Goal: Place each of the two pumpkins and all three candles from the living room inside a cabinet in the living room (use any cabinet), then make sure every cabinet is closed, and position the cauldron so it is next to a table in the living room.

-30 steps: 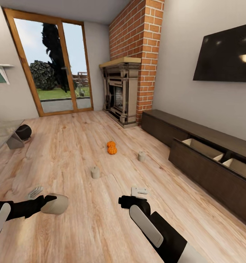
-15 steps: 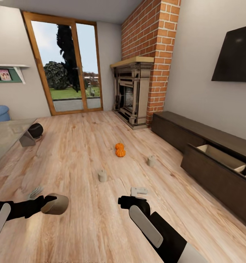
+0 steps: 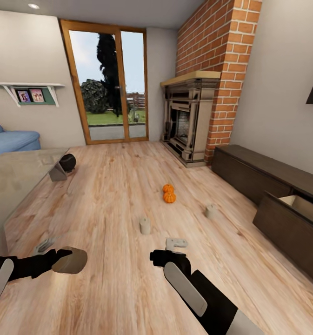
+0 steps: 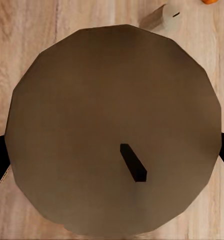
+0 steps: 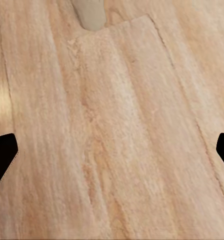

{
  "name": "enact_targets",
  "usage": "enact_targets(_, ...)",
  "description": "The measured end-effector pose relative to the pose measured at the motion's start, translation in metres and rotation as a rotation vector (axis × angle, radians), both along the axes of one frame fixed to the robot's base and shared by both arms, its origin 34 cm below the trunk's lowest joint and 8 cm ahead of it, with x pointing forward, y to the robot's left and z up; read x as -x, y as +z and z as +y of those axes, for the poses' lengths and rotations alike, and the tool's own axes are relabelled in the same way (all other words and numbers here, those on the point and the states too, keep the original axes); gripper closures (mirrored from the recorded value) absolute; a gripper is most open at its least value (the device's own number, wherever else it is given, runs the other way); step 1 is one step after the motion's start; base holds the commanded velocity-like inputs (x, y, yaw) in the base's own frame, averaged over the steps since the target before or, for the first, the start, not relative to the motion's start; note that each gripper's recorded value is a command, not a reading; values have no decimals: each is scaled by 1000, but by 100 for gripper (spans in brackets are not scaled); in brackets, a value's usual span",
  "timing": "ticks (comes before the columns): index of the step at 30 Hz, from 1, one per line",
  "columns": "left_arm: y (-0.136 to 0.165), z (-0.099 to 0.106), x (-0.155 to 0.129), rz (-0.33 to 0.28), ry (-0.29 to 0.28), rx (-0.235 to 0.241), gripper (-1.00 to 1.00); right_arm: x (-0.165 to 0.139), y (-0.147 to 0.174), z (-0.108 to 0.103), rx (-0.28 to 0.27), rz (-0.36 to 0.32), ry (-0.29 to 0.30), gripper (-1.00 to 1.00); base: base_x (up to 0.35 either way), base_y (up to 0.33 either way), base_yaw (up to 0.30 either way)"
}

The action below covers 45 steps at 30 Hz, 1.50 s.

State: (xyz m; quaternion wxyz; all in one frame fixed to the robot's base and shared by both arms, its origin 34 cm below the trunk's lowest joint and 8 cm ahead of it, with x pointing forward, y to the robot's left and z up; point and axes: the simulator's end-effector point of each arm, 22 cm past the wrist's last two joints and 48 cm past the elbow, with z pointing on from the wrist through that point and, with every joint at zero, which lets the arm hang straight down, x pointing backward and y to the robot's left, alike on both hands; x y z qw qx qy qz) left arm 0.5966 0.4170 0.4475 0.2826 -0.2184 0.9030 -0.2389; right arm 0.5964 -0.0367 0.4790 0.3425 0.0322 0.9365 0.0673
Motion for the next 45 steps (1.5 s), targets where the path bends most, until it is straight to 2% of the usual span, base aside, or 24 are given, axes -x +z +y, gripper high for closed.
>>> enact_targets(6, 0, 0, 0, -1, 0, 2, 100, 18, -5, 25, 56, -20, 102, -100, 324, 0, 19)
enact_targets(9, 1, 0, 0, -2, -1, 1, 100, 20, -5, 28, 72, -29, 119, -100, 327, 0, 2)
enact_targets(15, 1, 0, 0, -1, -1, 2, 100, 20, -4, 30, 74, -35, 123, -100, 299, 90, 0)
enact_targets(18, 1, 0, 0, -1, -1, 2, 100, 17, 9, 36, 44, -66, 118, -100, 248, 196, 0)
enact_targets(28, 1, 0, 0, -2, -1, 2, 100, 16, 12, 37, 35, -78, 115, -100, 242, 164, 15)
enact_targets(45, 1, 0, -1, -3, -1, -2, 100, 16, 13, 38, 34, -78, 116, -100, 275, -29, 223)
